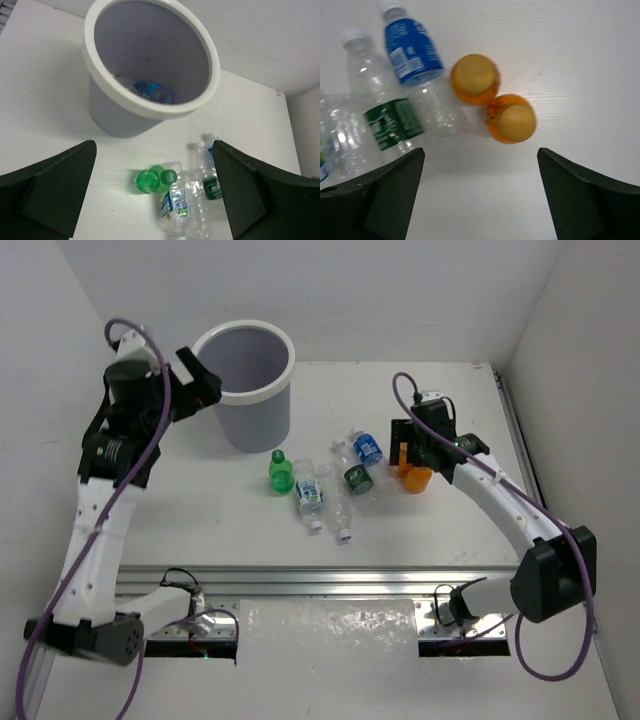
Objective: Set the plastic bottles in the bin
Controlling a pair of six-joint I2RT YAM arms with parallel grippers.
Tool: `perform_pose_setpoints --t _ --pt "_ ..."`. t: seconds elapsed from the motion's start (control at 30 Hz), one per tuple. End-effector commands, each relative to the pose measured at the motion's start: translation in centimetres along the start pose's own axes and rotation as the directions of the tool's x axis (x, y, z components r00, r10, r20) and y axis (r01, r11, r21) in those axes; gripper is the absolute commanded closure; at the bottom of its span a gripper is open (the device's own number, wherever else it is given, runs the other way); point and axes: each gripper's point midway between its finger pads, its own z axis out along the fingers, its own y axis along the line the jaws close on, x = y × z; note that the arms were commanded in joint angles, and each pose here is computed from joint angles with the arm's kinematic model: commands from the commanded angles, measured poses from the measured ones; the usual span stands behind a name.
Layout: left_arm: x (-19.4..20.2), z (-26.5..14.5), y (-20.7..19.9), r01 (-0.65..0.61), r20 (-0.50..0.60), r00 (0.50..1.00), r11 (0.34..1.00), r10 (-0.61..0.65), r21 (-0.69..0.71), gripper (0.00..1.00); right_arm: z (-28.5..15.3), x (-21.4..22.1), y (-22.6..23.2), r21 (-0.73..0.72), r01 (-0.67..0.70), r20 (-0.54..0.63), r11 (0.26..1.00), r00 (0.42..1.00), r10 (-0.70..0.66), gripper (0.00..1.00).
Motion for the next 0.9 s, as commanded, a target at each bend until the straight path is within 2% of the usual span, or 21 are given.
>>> perform_pose_setpoints --t 0.0,0.07,0.17,0.2,0.27,0.3,0.4,0.5,0.63,0.67,0.77,0.87 --pt "3.7 0.4 1.2 -0.029 -0.049 0.998 0.999 0.031 0.031 0.02 1.1 -0.9 -1.2 -0.007 0.009 -0.016 1.0 1.0 -0.009 0.08" --pt "4.8 0.3 1.9 -0.072 -0.057 0.996 0.997 0.074 0.03 0.01 2.3 -0.9 -2.1 0.011 0.005 -0.044 1.0 0.999 -0.005 0.09" --pt "6.7 0.8 3.6 -0.096 -0.092 0.991 0.995 0.094 -0.023 0.02 4.1 0.3 -2.7 0.011 -0.005 -0.103 1.0 0.995 0.006 0.19" --pt "7.4 0.9 3.6 -0.096 -0.109 0.99 0.995 0.094 -0.01 0.02 4.6 0.5 -3.0 0.01 -0.009 -0.108 1.0 0.994 0.01 0.27" --pt "7.6 0.9 3.2 -0.09 -0.106 0.99 0.996 0.091 0.014 0.02 5.5 1.9 -3.4 0.029 -0.001 -0.14 1.0 0.99 0.005 0.3" --pt "8.1 1.0 3.2 -0.087 -0.116 0.989 0.996 0.089 0.023 0.02 6.0 1.7 -3.7 0.04 0.0 -0.121 0.999 0.993 0.005 0.3" --pt "8.9 1.2 3.4 -0.092 -0.132 0.987 0.995 0.094 0.027 0.01 6.8 2.5 -4.8 0.073 0.003 -0.118 0.997 0.993 0.006 0.38" --pt "9.5 1.4 3.6 -0.095 -0.145 0.985 0.995 0.098 0.027 0.02 7.1 2.5 -5.4 0.087 0.01 -0.11 0.996 0.994 0.0 0.5" --pt "9.7 1.4 3.6 -0.097 -0.147 0.984 0.995 0.101 0.033 0.02 6.9 2.6 -5.5 0.08 0.018 -0.114 0.997 0.993 -0.009 0.66" --pt "9.7 1.4 3.4 -0.095 -0.149 0.984 0.994 0.101 0.047 0.02 6.6 2.8 -5.5 0.076 0.019 -0.121 0.997 0.993 -0.01 0.76" --pt "9.7 1.2 2.5 -0.093 -0.162 0.981 0.991 0.107 0.091 0.02 5.0 2.4 -5.7 0.079 -0.001 -0.095 0.997 0.995 0.009 0.81" --pt "10.1 1.3 1.7 -0.097 -0.185 0.975 0.987 0.12 0.128 0.02 1.9 1.9 -6.0 0.081 -0.036 -0.069 0.996 0.997 0.041 0.82"
